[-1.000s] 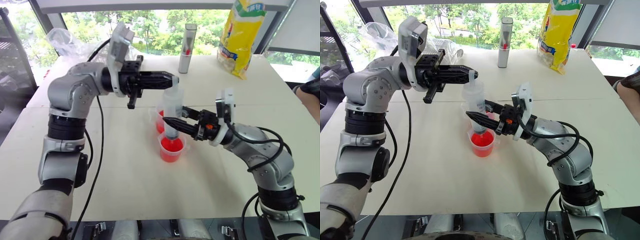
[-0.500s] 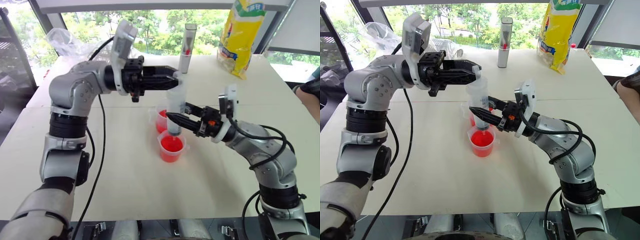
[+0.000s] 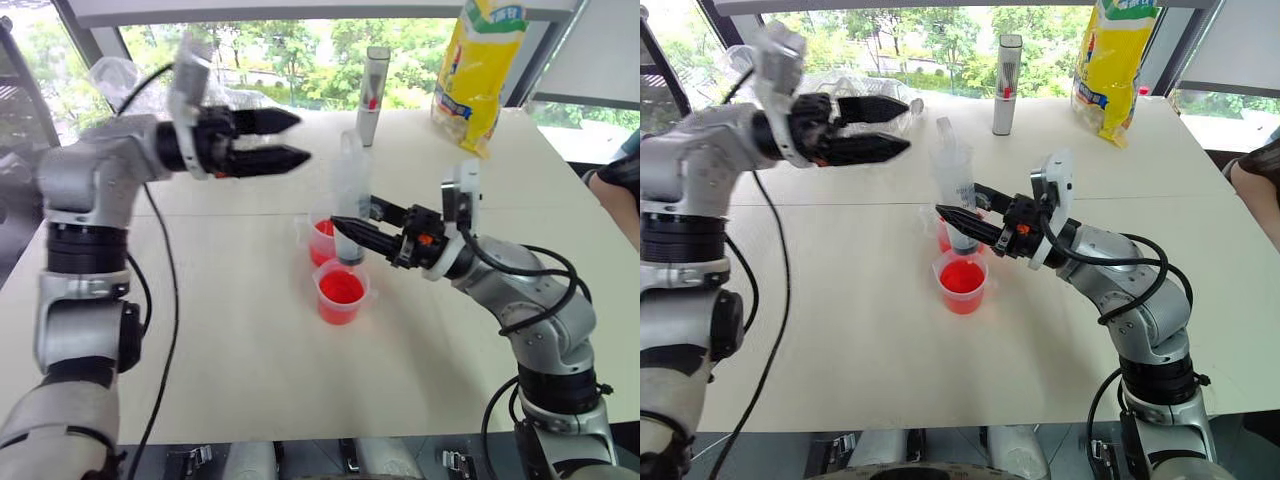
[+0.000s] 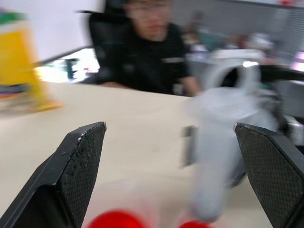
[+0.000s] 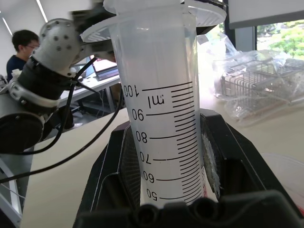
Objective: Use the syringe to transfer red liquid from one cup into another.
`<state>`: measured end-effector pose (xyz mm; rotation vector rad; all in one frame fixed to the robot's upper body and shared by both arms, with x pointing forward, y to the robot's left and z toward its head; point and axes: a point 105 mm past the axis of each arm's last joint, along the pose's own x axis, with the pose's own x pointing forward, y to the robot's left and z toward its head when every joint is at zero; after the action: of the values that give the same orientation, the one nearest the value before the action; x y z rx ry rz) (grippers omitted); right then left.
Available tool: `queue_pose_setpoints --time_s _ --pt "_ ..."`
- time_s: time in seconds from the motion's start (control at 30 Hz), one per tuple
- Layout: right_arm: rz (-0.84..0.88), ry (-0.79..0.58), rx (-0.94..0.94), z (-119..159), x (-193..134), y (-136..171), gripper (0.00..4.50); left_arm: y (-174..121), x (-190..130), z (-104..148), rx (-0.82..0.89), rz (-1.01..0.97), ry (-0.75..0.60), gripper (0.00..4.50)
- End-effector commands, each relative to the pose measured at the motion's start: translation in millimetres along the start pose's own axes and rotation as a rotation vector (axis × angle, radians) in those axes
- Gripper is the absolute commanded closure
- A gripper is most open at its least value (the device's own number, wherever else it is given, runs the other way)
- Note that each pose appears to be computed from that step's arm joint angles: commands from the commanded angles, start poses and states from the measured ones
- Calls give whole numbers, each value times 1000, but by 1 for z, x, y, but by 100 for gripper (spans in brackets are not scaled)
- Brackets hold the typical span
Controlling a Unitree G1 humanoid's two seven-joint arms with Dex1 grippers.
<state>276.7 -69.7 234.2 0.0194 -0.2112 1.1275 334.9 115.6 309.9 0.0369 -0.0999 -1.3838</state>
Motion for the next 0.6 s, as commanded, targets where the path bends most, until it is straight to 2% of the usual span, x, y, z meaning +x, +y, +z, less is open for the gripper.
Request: queue_pose_setpoints --time_s 0.03,0.1,0.2,0.33,0.43,0.5,0.6 --pt "23 -52 -38 15 -1 6 310 -3 -14 12 35 35 -27 8" --pt "19 -51 -34 16 -1 5 310 -9 -17 6 21 32 -17 8" --pt "10 -51 -24 20 -1 2 310 -22 -17 -16 -5 22 34 8" --pt "-18 -26 -25 34 -1 -9 310 -27 -18 -27 -11 42 53 8" --pt "-175 79 -59 38 -3 -40 310 -29 -19 -35 -2 53 82 8" --pt "-278 122 -14 46 -7 -63 310 -32 -19 -38 -4 57 82 8" --pt "-331 206 74 56 -13 -80 310 -36 -19 -43 -5 60 86 8"
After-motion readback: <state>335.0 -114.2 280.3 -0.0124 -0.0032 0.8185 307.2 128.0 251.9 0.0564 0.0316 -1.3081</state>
